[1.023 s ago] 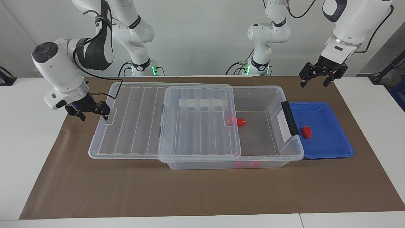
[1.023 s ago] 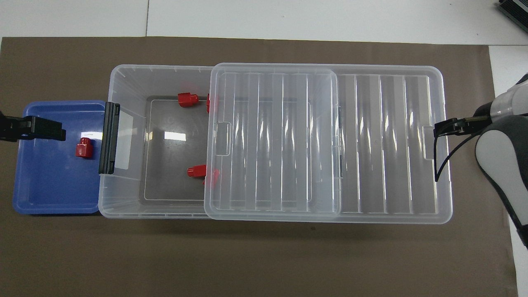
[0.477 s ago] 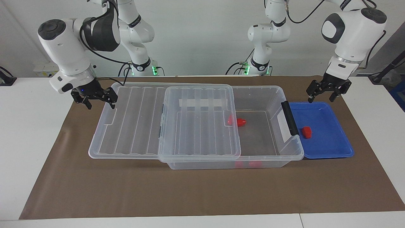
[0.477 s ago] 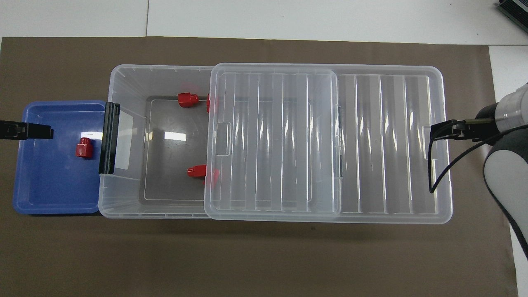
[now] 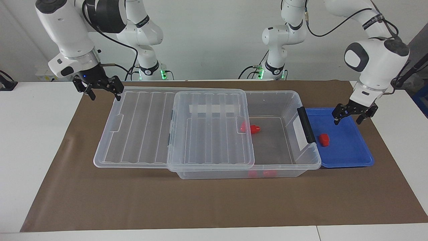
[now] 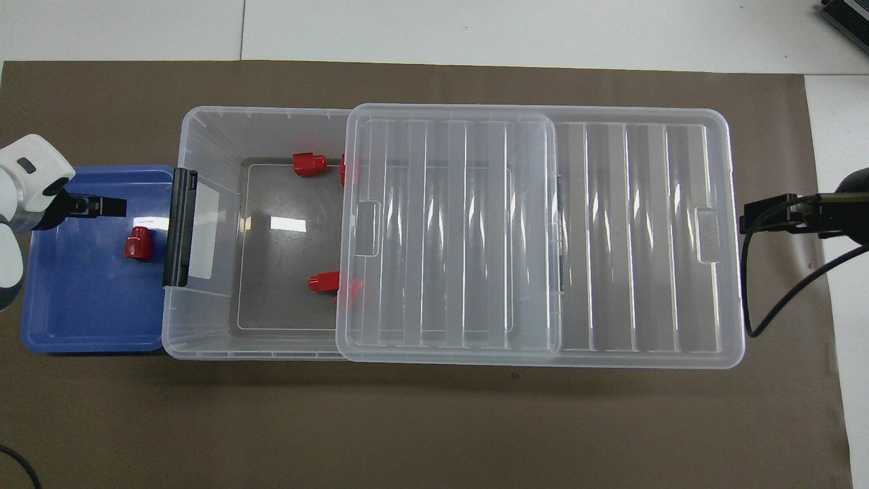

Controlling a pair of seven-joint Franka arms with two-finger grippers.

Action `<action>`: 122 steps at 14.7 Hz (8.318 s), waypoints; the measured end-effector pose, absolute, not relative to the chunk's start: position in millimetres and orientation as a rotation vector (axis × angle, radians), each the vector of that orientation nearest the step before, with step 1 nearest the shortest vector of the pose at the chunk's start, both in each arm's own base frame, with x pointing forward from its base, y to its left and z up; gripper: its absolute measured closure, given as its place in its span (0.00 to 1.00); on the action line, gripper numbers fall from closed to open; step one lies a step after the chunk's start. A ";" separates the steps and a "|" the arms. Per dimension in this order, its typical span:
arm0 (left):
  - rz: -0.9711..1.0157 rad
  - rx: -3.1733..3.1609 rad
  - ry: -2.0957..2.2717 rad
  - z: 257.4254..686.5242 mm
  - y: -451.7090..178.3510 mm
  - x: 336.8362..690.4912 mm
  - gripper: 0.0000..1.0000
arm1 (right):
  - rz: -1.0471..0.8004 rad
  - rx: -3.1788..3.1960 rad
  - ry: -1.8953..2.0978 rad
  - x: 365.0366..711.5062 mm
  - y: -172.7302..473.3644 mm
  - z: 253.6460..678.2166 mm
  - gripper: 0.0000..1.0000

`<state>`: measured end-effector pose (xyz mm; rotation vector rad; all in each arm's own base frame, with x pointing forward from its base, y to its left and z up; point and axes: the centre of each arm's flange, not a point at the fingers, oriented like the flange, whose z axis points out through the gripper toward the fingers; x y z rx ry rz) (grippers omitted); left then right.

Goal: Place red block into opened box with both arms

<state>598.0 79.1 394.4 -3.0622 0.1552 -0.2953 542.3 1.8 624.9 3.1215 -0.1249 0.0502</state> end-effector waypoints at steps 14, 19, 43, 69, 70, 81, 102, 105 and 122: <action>-0.187 -3.082 0.141 300.8 87.8 557.0 0.00 | 0.012 3.128 -0.107 554.7 10.4 644.1 0.00; -0.199 -3.084 0.110 305.2 85.0 556.9 0.26 | 0.000 3.126 -0.098 552.2 14.2 648.8 0.00; -0.022 -3.190 -0.409 539.3 -136.2 593.3 0.66 | -0.056 3.122 -0.126 549.0 6.6 644.0 0.00; -0.251 -3.112 -0.092 307.2 -184.9 565.4 0.66 | -0.056 3.122 -0.126 548.9 6.7 644.0 0.00; -0.253 -3.112 -0.092 307.5 -184.8 565.6 0.66 | -0.056 3.122 -0.127 548.9 6.4 644.0 0.00; -0.261 -3.111 -0.098 306.8 -181.1 567.4 0.00 | -0.053 3.121 -0.159 550.8 -4.7 637.9 0.13; -0.052 -3.037 -0.087 528.2 -106.1 585.1 0.00 | 0.220 3.102 -0.313 590.6 -66.3 501.5 0.99; -0.064 -3.042 0.048 547.8 -36.2 590.2 0.00 | 0.215 3.102 -0.312 595.4 -66.7 491.2 0.99; -0.048 -3.063 0.237 583.3 -5.2 569.6 0.00 | 0.105 3.123 -0.173 594.7 -13.0 471.6 0.99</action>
